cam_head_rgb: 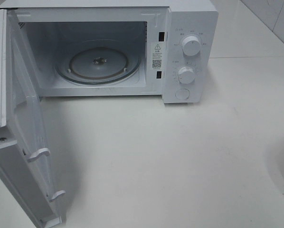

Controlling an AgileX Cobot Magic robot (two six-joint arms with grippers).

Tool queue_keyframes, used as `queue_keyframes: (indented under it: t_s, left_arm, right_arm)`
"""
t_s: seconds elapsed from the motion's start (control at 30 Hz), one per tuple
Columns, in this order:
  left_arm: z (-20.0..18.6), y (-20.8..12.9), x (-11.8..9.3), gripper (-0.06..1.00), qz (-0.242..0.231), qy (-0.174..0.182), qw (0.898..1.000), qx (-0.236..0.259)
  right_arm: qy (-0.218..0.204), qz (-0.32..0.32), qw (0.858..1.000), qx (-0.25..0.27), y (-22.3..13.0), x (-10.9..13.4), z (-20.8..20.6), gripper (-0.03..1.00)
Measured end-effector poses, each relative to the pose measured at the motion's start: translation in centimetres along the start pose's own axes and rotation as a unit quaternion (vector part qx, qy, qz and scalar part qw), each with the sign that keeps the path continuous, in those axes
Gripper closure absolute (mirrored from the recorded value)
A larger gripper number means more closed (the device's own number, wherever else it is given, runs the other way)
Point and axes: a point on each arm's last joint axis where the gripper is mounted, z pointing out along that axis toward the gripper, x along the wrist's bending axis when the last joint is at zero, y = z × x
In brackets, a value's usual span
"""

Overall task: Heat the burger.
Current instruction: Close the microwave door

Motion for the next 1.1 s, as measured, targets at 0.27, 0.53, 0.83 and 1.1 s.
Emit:
queue_keyframes:
  t_s: [0.27,0.53,0.83,1.1]
  left_arm:
    - [0.0,0.0,0.0,-0.04,0.000,0.000,1.000,0.000]
    - [0.0,0.0,0.0,-0.04,0.000,0.000,1.000,0.000]
    - [0.0,0.0,0.0,-0.04,0.000,0.000,1.000,0.000]
    - [0.0,0.0,0.0,-0.04,0.000,0.000,1.000,0.000]
  right_arm:
    - [-0.022,0.023,0.997,-0.074,-0.9,-0.4,-1.7,0.21]
    - [-0.058,0.070,0.986,-0.139,-2.7,-0.4,-3.6,0.22]
    - [-0.079,0.086,0.977,-0.180,-4.5,-0.2,-3.7,0.22]
    - [-0.076,0.085,0.979,-0.167,-4.7,-0.1,-2.7,0.22]
